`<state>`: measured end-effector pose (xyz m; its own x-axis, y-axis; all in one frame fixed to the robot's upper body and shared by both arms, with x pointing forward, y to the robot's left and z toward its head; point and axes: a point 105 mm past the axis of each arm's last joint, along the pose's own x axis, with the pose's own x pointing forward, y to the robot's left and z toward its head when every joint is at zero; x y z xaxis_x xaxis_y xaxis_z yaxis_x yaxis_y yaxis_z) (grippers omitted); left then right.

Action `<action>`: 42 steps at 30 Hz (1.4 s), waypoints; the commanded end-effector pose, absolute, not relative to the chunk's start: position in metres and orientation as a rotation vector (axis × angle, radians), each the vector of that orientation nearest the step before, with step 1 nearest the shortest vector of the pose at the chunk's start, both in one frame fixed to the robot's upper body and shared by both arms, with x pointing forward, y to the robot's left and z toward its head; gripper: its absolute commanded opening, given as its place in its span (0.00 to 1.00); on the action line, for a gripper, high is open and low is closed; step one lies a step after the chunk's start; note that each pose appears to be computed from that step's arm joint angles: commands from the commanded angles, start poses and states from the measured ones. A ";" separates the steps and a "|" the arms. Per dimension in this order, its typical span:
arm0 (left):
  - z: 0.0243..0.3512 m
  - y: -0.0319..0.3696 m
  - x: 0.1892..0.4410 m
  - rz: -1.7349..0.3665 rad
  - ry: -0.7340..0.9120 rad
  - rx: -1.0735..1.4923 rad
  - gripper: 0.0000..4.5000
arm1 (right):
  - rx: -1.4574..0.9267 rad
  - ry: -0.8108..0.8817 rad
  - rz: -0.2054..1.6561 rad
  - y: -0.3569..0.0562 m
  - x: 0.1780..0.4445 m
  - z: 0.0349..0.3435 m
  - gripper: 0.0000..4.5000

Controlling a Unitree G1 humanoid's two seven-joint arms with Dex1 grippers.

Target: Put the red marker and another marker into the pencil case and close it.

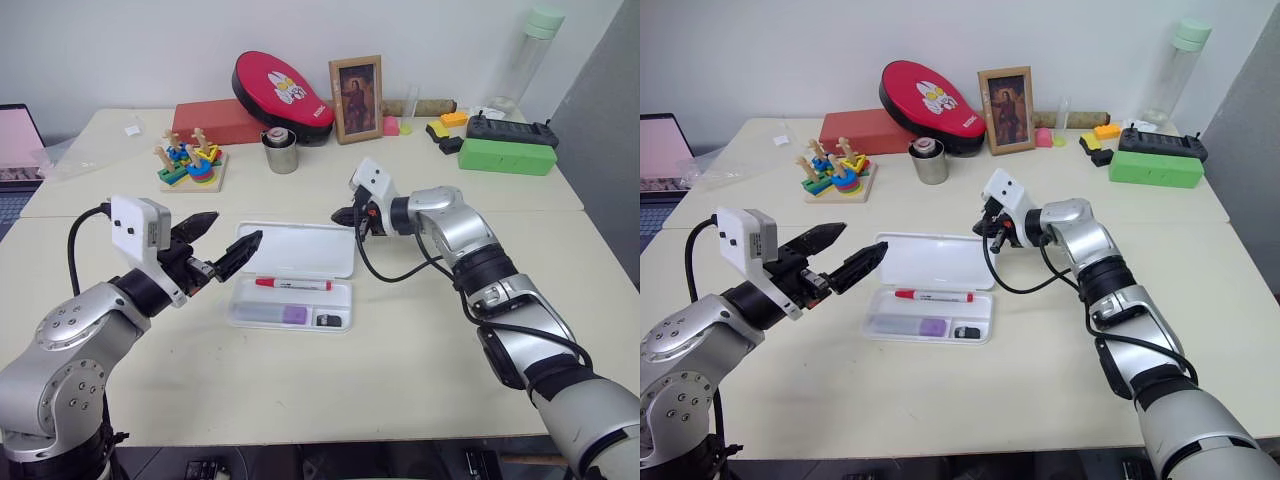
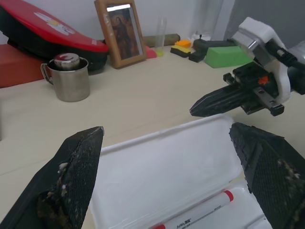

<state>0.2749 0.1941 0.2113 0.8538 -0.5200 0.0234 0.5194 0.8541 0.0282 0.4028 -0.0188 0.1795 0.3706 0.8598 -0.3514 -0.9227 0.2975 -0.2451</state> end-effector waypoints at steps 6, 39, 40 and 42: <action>0.217 0.186 0.264 -0.617 -0.039 0.052 1.00 | -0.491 0.074 1.427 -0.009 0.363 0.193 0.00; 0.175 0.207 0.210 -0.743 0.283 0.102 1.00 | -0.792 0.131 1.636 0.001 0.297 0.130 0.00; 0.175 0.208 0.210 -0.742 0.282 0.105 1.00 | -0.803 0.139 1.632 0.002 0.296 0.126 0.00; 0.176 0.207 0.212 -0.742 0.279 0.108 1.00 | -0.825 0.159 1.626 0.003 0.296 0.117 0.00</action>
